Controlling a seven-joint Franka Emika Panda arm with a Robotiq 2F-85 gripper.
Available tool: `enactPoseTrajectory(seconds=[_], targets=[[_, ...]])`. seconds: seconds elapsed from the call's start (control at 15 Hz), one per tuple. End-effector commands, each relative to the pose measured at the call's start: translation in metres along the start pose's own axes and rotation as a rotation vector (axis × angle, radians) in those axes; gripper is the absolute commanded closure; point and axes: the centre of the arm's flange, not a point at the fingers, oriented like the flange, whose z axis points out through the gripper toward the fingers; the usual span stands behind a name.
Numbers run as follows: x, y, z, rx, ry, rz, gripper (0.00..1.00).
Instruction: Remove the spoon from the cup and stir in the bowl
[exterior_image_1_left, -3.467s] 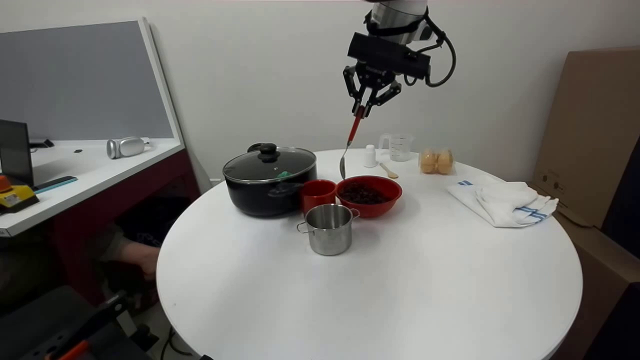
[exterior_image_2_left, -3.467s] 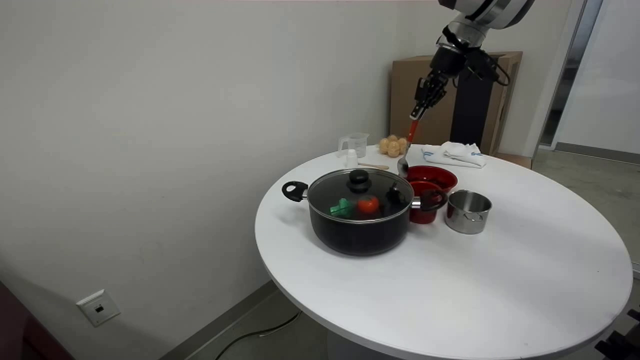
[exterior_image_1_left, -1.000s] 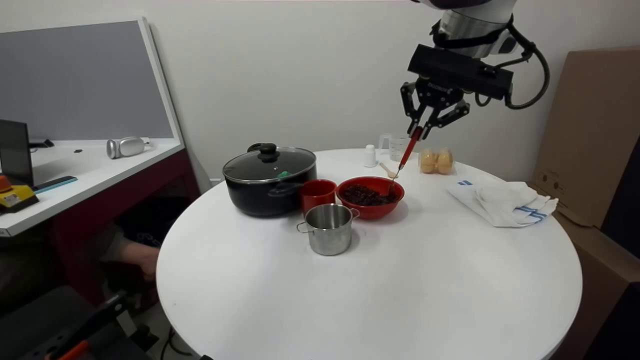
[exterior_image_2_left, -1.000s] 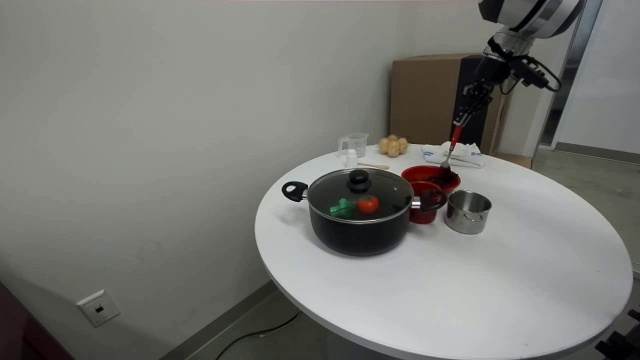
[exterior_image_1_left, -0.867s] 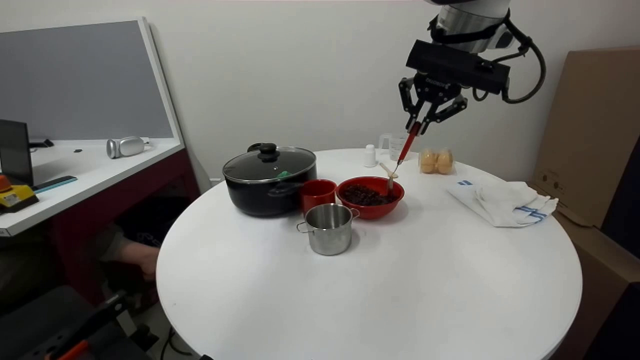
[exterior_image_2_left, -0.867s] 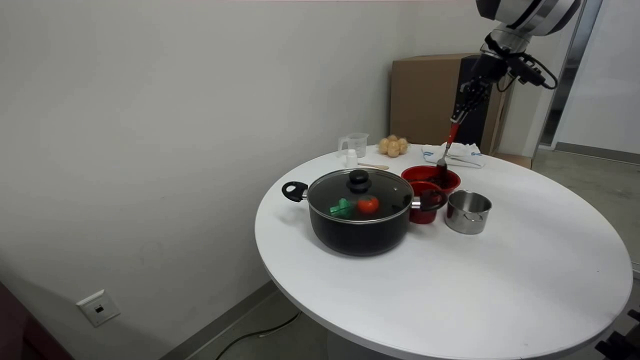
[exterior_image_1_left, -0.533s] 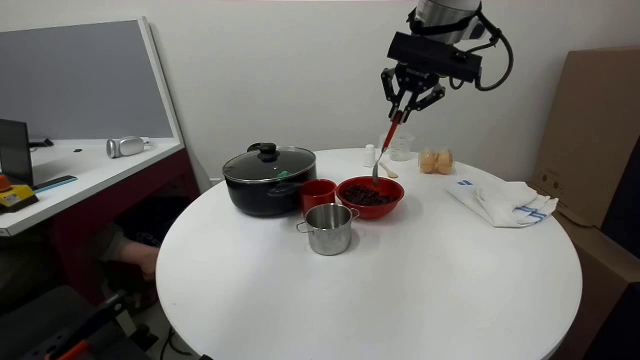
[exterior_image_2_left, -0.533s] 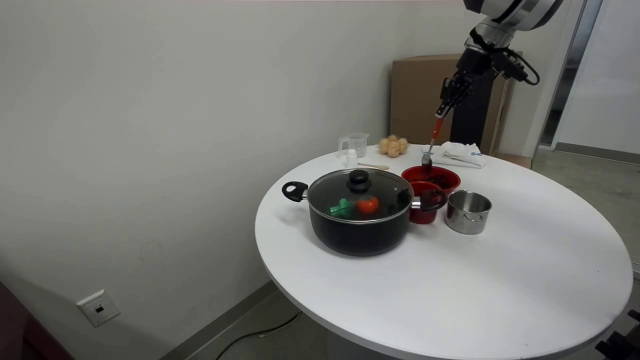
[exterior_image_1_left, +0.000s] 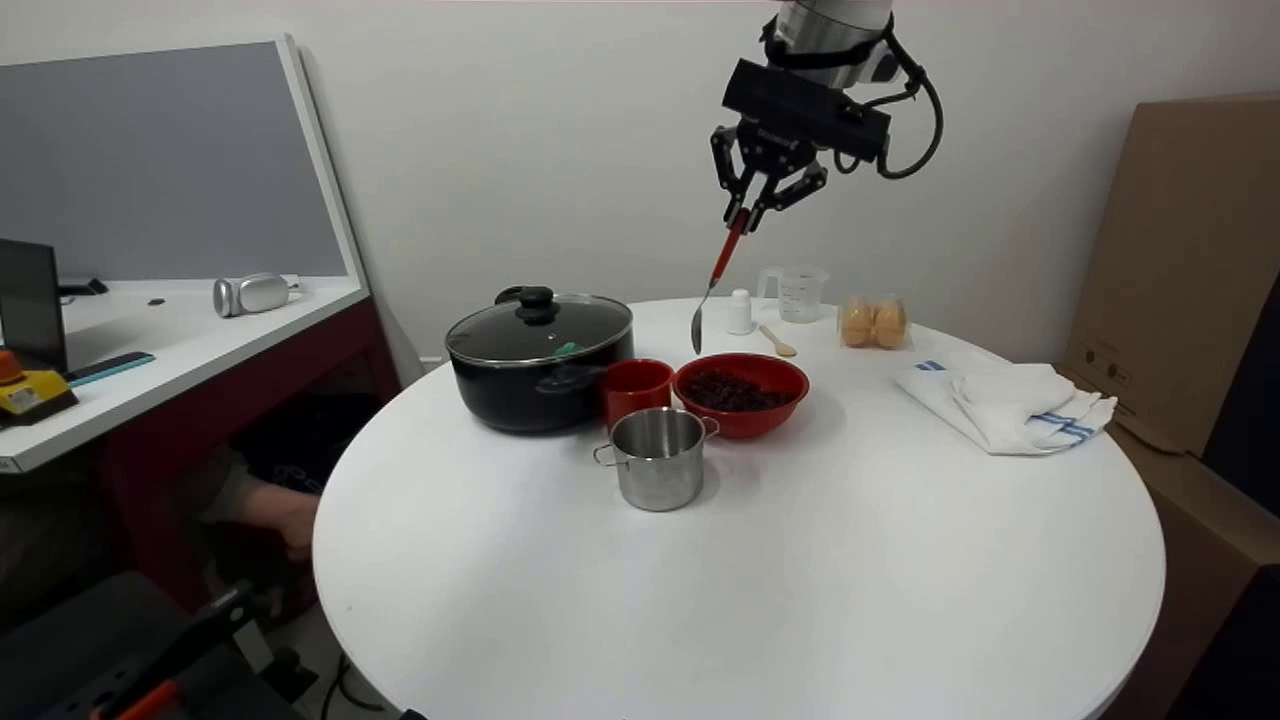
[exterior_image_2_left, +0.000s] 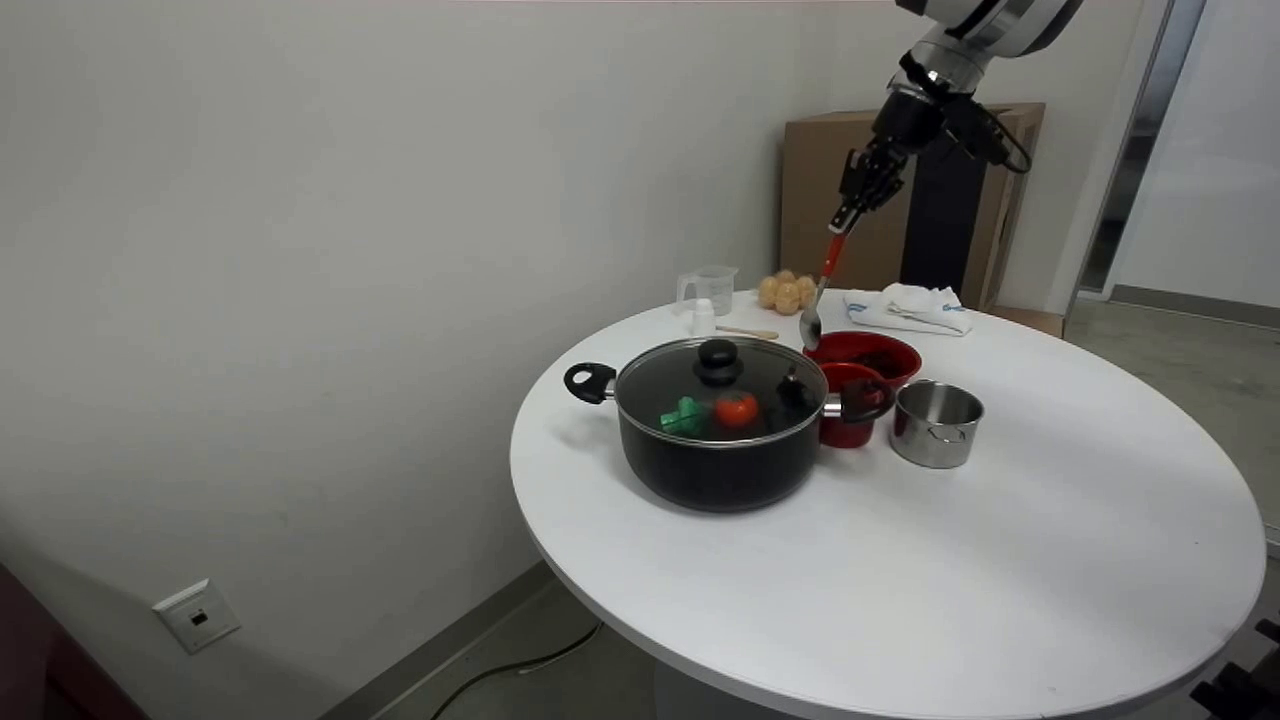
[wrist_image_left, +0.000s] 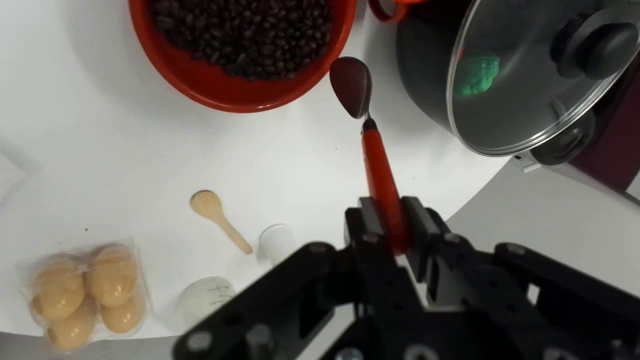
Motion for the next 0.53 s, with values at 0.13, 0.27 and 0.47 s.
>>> enactPoseTrajectory(seconds=[0.13, 0.27, 0.47], targets=[[-0.011, -0.002, -0.008, 0.108, -0.013, 0.035, 0.96], [-0.016, 0.004, -0.011, 0.111, -0.016, 0.048, 0.96], [-0.021, 0.013, -0.016, 0.102, -0.012, 0.066, 0.96]])
